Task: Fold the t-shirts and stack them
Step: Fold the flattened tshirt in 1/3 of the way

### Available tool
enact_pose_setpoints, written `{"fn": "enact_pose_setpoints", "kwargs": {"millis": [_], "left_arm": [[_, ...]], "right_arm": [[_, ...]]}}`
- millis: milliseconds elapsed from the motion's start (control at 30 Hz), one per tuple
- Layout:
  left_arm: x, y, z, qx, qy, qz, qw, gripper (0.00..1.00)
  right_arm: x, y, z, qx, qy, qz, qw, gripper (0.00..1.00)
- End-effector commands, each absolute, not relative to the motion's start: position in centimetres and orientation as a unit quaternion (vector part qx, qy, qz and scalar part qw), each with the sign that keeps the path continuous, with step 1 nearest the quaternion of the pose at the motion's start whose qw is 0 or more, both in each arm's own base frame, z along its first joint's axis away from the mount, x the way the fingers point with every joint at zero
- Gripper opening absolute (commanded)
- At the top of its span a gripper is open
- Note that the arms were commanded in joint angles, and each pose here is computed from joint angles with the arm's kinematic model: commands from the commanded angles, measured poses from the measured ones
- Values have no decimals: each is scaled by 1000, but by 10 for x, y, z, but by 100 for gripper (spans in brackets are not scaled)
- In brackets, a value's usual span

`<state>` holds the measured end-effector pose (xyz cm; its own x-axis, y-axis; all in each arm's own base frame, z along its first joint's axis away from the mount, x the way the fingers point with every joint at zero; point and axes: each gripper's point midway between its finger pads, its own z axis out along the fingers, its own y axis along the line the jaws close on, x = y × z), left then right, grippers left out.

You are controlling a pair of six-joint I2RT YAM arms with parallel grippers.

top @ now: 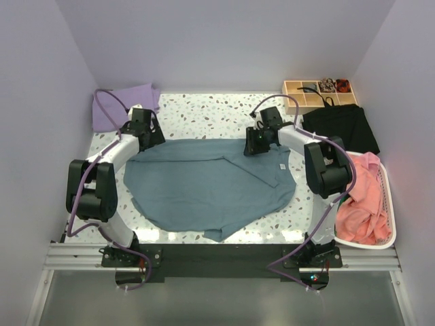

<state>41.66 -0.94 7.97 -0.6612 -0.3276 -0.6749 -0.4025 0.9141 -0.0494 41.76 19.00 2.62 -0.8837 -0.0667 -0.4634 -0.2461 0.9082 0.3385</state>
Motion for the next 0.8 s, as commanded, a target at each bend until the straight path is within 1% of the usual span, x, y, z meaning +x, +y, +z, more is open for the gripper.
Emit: {"fn": "enact_pose_setpoints", "kwargs": {"millis": [0, 33, 200, 233, 333, 467, 567, 733, 767], "left_arm": [[420, -13, 82, -198, 907, 46, 368, 100], [420, -13, 81, -199, 907, 45, 368, 100], [421, -15, 79, -197, 908, 43, 366, 100], [421, -15, 79, -196, 909, 43, 365, 100], [421, -15, 78, -196, 910, 42, 363, 100], [421, -15, 78, -196, 910, 42, 364, 100], [422, -16, 80, -198, 908, 41, 366, 100], [421, -19, 77, -195, 911, 37, 361, 100], [421, -19, 75, -194, 912, 37, 359, 100]], "right_arm": [[424, 196, 36, -97, 946, 201, 235, 32], [423, 195, 35, -97, 946, 200, 234, 30], [425, 194, 39, -98, 945, 196, 242, 11], [425, 192, 39, -97, 946, 195, 242, 5], [422, 195, 46, -101, 943, 200, 245, 0], [411, 197, 65, -106, 940, 201, 253, 0], [391, 209, 83, -115, 936, 210, 258, 0], [349, 230, 87, -114, 939, 225, 232, 0], [335, 234, 80, -111, 943, 226, 217, 0]]}}
